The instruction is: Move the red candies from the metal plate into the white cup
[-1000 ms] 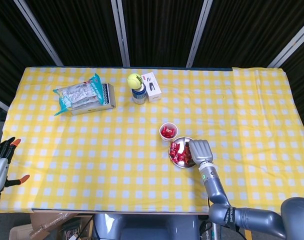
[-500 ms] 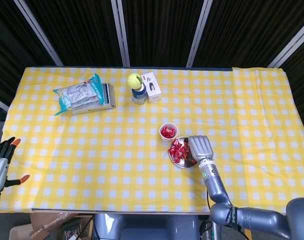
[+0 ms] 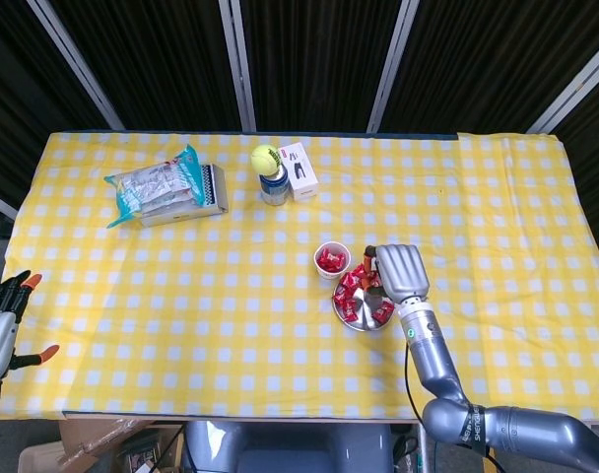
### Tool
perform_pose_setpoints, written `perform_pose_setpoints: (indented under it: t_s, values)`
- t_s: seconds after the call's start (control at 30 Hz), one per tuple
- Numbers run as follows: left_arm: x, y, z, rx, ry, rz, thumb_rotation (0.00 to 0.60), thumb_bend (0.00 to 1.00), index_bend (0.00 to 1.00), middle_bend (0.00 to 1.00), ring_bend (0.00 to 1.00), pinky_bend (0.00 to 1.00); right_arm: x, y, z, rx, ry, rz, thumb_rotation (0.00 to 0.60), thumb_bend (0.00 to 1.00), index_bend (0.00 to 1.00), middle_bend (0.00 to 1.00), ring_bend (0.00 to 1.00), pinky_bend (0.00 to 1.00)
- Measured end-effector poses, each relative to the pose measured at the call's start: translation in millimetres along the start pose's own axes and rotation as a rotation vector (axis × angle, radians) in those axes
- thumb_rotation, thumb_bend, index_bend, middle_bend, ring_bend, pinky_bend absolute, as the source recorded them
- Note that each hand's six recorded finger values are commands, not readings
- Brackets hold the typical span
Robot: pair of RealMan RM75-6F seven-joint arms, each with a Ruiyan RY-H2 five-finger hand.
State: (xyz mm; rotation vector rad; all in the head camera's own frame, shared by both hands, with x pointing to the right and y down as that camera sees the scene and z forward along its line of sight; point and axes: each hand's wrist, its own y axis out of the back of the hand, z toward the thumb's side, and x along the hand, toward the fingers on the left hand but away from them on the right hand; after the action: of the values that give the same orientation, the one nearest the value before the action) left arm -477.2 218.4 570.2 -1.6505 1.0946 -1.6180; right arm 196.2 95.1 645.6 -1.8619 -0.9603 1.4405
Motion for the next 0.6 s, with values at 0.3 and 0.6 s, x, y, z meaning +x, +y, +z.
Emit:
perform_pose_setpoints:
  t_s: [0.3, 0.6]
  values:
    - [2.3, -0.8, -2.4, -0.010, 0.016, -0.009, 0.600, 0.05, 0.00, 0.00, 0.00, 0.00, -20.4, 15.3, 17.8, -0.020, 0.013, -0.019, 0.600, 0.63, 0.67, 0.88, 0.91, 1.00]
    - [3.3, -0.9, -3.8, -0.019, 0.022, -0.018, 0.600, 0.05, 0.00, 0.00, 0.00, 0.00, -42.3, 5.1, 24.4, -0.015, 0.001, 0.010, 0.600, 0.63, 0.67, 0.88, 0.91, 1.00]
